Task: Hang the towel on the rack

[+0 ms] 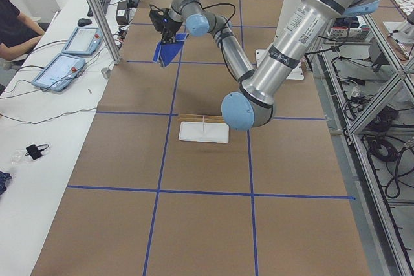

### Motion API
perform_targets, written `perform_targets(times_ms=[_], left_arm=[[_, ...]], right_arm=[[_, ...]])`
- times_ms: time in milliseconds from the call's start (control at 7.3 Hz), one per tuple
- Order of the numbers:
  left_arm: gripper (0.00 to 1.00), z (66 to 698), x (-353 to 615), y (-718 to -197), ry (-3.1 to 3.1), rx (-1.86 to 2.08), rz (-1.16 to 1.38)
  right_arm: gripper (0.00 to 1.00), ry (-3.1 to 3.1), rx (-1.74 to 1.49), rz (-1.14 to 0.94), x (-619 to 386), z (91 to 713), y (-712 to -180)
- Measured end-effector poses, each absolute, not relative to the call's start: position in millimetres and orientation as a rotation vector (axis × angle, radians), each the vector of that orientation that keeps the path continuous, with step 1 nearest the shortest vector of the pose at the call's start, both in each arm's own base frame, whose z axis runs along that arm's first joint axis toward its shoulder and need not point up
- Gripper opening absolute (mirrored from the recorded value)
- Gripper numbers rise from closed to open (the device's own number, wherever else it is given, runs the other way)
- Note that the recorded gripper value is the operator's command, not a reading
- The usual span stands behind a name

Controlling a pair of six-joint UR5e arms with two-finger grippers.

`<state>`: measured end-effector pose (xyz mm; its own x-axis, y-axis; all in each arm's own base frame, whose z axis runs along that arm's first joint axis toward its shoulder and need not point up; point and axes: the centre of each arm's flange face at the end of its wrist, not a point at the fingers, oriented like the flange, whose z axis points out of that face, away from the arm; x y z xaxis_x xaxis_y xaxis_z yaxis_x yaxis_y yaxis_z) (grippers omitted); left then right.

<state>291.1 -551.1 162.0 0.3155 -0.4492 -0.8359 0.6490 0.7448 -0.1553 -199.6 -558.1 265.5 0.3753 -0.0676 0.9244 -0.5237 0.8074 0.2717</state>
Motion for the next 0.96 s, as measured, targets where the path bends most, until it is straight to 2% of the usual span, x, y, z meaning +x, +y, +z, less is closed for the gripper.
perform_targets(times_ms=[411, 958], left_arm=[[0.0, 173.2, 259.3, -534.9, 0.91, 0.289, -0.63], [0.0, 235.3, 223.5, -480.7, 0.813, 0.325, -0.431]], right_arm=[[1.0, -1.088, 0.568, 0.203, -154.8, 312.3, -600.9], [1.0, -1.022, 0.446, 0.024, -79.8, 412.0, -639.1]])
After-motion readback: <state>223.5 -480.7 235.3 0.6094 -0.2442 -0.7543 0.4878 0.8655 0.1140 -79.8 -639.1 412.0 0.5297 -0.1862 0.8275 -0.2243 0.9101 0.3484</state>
